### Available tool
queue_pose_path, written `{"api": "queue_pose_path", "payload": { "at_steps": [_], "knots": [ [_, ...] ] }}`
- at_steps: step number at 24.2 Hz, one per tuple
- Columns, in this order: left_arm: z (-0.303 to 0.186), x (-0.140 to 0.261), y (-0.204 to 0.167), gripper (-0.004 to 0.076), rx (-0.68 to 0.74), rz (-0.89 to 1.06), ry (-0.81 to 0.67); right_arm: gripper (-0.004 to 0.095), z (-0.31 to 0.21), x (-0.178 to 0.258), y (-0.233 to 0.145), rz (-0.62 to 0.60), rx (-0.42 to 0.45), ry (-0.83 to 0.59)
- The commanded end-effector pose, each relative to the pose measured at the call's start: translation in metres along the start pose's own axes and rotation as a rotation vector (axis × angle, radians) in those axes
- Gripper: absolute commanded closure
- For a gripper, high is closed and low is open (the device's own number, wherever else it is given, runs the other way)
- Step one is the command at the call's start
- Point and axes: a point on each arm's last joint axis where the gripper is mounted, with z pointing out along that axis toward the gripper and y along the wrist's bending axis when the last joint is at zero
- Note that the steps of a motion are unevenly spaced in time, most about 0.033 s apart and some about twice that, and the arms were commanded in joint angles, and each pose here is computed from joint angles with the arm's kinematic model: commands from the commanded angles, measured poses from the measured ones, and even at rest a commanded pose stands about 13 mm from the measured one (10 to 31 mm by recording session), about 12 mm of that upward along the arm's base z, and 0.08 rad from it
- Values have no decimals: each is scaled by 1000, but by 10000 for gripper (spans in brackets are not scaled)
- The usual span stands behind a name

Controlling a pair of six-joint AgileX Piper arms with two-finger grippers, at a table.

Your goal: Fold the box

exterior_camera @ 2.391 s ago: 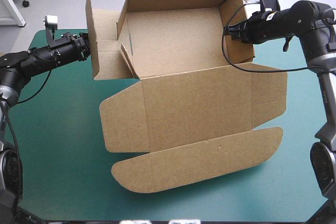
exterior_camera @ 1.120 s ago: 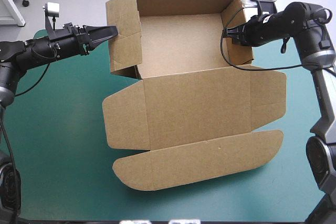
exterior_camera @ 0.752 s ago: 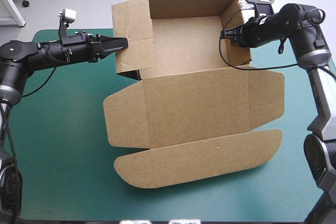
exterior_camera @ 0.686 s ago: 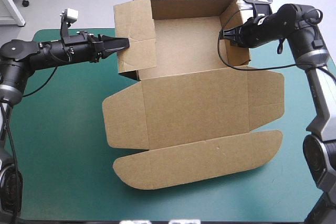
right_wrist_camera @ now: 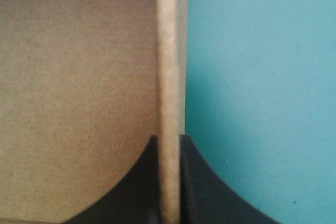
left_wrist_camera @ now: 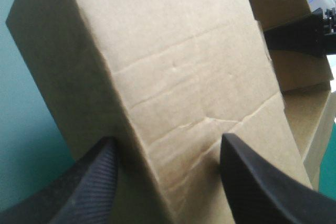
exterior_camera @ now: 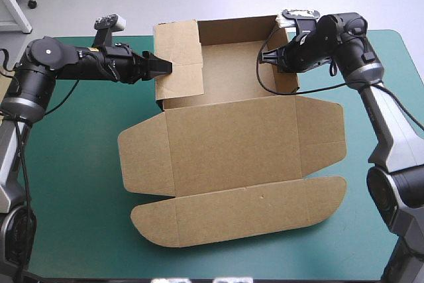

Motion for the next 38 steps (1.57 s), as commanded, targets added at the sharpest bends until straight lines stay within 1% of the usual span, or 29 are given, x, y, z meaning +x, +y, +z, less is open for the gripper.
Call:
{"api": "queue_pose_path", "payload": {
  "at_steps": [1,2,7,14,17,18,22,24,25,27,29,32,33,36,38],
  "knots": [
    [-12,-13,-19,306,-7,17,-63,926,-30,-8,11,17,-52,-110],
    [-10,-13,-18,306,-26,19,-45,926,-29,-7,11,21,-52,-106],
    [-8,-17,-17,308,-57,22,-46,926,-29,-7,10,19,-36,-100],
    [11,-19,-21,311,-178,90,64,925,-17,-3,13,22,-28,-43],
    [19,-22,-23,319,-196,105,79,926,-14,-3,18,13,-26,-47],
    [25,-23,-24,328,-201,101,105,926,-13,-2,21,13,-32,-43],
    [35,-22,-19,329,-220,99,162,926,-12,-2,20,14,-27,-41],
    [39,-22,-17,334,-254,94,174,926,-11,-2,20,18,-28,-37],
    [42,-21,-16,356,-286,101,194,926,-11,-1,21,18,-32,-36],
    [45,-20,-16,370,-310,111,206,926,-10,-1,22,30,-42,-32],
    [53,-17,-17,370,-331,120,236,926,-8,-1,24,41,-66,-24],
    [61,-13,-16,370,-366,115,278,926,-7,-1,24,52,-71,-18],
    [64,-12,-12,373,-407,117,293,926,-7,-1,25,59,-82,-16],
    [69,-11,-9,386,-441,97,307,926,-4,0,28,75,-112,-3],
    [68,-13,-9,398,-450,100,299,925,-4,0,27,73,-106,-4]
  ]
}}
